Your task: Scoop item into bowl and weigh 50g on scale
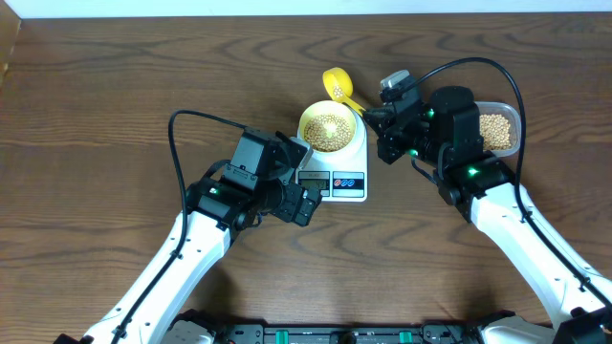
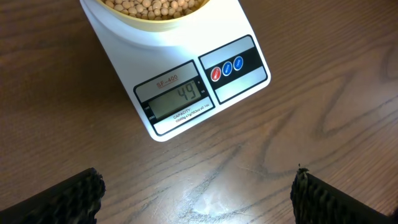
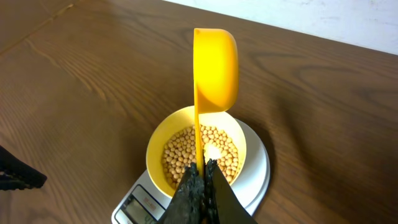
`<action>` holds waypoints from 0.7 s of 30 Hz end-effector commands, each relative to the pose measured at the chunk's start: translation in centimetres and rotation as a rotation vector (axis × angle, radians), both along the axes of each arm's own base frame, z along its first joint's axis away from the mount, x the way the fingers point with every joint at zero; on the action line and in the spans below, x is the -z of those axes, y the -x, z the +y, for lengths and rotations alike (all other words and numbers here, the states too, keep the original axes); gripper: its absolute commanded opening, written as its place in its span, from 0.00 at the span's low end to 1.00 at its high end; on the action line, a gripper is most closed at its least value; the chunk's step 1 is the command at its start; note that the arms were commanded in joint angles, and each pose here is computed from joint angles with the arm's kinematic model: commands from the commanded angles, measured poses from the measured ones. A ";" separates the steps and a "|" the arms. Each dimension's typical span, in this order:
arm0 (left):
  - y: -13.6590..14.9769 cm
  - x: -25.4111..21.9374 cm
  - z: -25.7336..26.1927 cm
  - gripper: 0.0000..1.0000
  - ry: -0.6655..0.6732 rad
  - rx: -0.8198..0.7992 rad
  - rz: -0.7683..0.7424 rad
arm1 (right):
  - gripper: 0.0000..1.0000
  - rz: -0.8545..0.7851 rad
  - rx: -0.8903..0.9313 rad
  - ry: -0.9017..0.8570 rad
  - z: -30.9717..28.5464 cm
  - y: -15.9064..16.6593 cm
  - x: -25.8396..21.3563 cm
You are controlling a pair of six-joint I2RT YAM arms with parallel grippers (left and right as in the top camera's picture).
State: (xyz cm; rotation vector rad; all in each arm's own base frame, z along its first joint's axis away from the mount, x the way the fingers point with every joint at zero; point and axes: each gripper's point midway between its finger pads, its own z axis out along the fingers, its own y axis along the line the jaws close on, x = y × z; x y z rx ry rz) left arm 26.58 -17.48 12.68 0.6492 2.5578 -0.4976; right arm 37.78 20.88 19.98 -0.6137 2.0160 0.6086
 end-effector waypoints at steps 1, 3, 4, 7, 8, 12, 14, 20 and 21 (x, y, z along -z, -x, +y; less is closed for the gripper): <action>-0.2 -0.4 -0.3 0.98 0.006 0.013 -0.006 | 0.01 -0.038 -0.032 0.071 0.1 0.0 0.5; -0.2 -0.4 -0.3 0.98 0.005 0.013 -0.006 | 0.01 -0.044 -0.018 0.087 -0.2 -0.1 0.6; -0.2 -0.4 -0.3 0.98 0.006 0.013 -0.006 | 0.01 -0.042 -0.026 0.083 -0.1 0.0 0.6; -0.2 -0.4 -0.3 0.98 0.005 0.013 -0.006 | 0.01 -0.039 -0.056 0.071 0.6 0.4 0.5; -0.2 -0.4 -0.3 0.98 0.005 0.013 -0.006 | 0.01 -0.041 -0.050 0.074 0.5 0.3 0.5; -0.2 -0.4 -0.3 0.98 0.005 0.013 -0.006 | 0.01 -0.021 -0.051 0.053 0.7 0.5 0.5; -0.2 -0.4 -0.3 0.98 0.005 0.013 -0.006 | 0.01 -0.018 -0.045 0.062 0.5 0.5 0.6; -0.2 -0.4 -0.3 0.98 0.005 0.013 -0.006 | 0.01 -0.011 -0.069 0.047 0.9 0.8 0.6; -0.2 -0.4 -0.3 0.98 0.005 0.013 -0.006 | 0.01 -0.012 -0.066 0.049 0.8 0.8 0.6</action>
